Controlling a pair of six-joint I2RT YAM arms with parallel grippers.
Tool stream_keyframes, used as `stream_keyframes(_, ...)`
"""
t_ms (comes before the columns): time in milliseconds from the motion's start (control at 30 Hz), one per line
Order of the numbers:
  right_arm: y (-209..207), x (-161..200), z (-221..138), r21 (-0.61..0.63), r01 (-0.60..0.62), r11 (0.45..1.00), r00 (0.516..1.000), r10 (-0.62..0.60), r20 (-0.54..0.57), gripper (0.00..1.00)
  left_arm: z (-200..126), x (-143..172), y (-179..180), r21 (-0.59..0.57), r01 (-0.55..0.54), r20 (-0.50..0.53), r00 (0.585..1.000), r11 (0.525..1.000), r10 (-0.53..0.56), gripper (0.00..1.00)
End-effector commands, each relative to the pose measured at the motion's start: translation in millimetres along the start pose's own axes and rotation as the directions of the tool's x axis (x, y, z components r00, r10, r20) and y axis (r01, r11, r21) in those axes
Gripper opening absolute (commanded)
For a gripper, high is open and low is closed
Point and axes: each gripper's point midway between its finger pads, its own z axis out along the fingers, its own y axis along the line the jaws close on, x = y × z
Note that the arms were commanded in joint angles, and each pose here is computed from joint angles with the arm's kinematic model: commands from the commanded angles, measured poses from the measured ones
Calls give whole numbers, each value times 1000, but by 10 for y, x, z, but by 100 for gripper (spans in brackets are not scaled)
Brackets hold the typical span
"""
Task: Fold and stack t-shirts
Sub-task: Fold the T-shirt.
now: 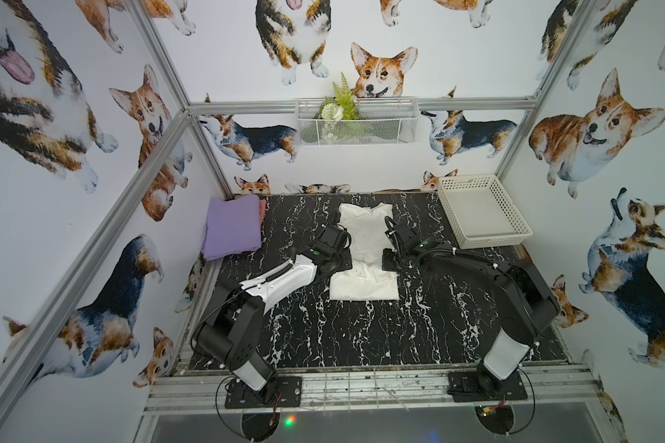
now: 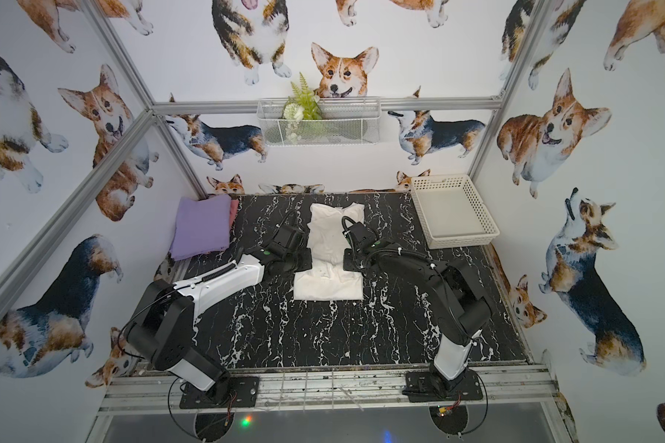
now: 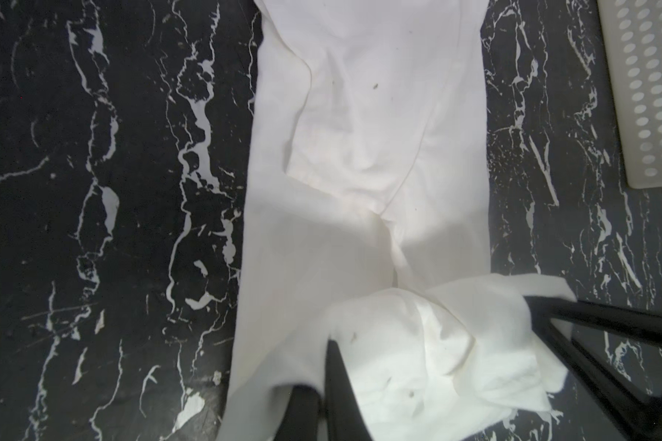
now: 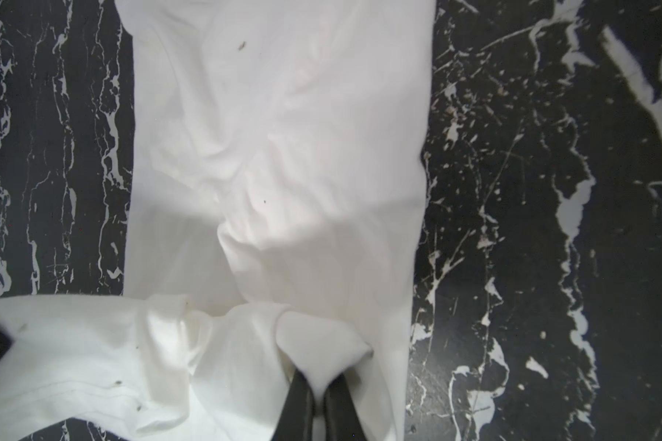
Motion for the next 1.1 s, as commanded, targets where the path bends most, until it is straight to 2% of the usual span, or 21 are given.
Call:
stream_keyframes(0,40,-72,55,-9,34,999,999,-34,-7,0,133,-243,-84,55,-19,36,999,998,17,0)
stream_keyframes(133,-15,-132,99,11,25,1000,1000,-25,-3,0,284,-330,-89,71,-13,28,1000,997,11,0)
stream_keyframes(367,-74,-206,187,56,26,998,1000,-26,-3,0,532,-300,-86,86,-7,-1,1000,996,7,0)
stream_keyframes(400,-96,-216,196,70,24,997,1000,-24,-3,0,541,-308,-84,84,-5,2,1000,996,5,9)
stream_keyframes(433,-119,-216,203,85,23,996,1000,-23,-6,12,552,-320,-74,89,-4,5,1000,996,3,44)
stream_keyframes(467,-120,-225,202,91,28,995,1000,-28,-9,29,552,-333,-55,87,3,12,1000,996,-4,69)
stream_keyframes(500,-133,-222,184,101,33,994,999,-32,-11,45,535,-342,-24,76,10,20,1000,997,-11,79)
stream_keyframes(533,-142,-233,153,106,34,994,999,-34,-1,51,497,-356,10,57,11,29,999,998,-12,92)
stream_keyframes(567,-137,-248,103,105,38,994,999,-40,20,56,446,-372,30,44,12,38,999,999,-14,99)
stream_keyframes(633,-99,-287,-76,123,69,990,993,-80,88,62,248,-436,61,25,1,74,997,1000,-3,100)
stream_keyframes(733,114,-229,-345,116,142,983,973,-160,168,62,-112,-483,78,34,1,139,990,999,-6,100)
stream_keyframes(867,490,87,-293,-35,175,984,980,-171,100,62,-335,-251,156,31,10,115,993,999,-14,100)
stream_keyframes(1067,778,484,81,-102,188,977,982,-190,-9,62,-452,99,364,17,32,103,994,999,-33,100)
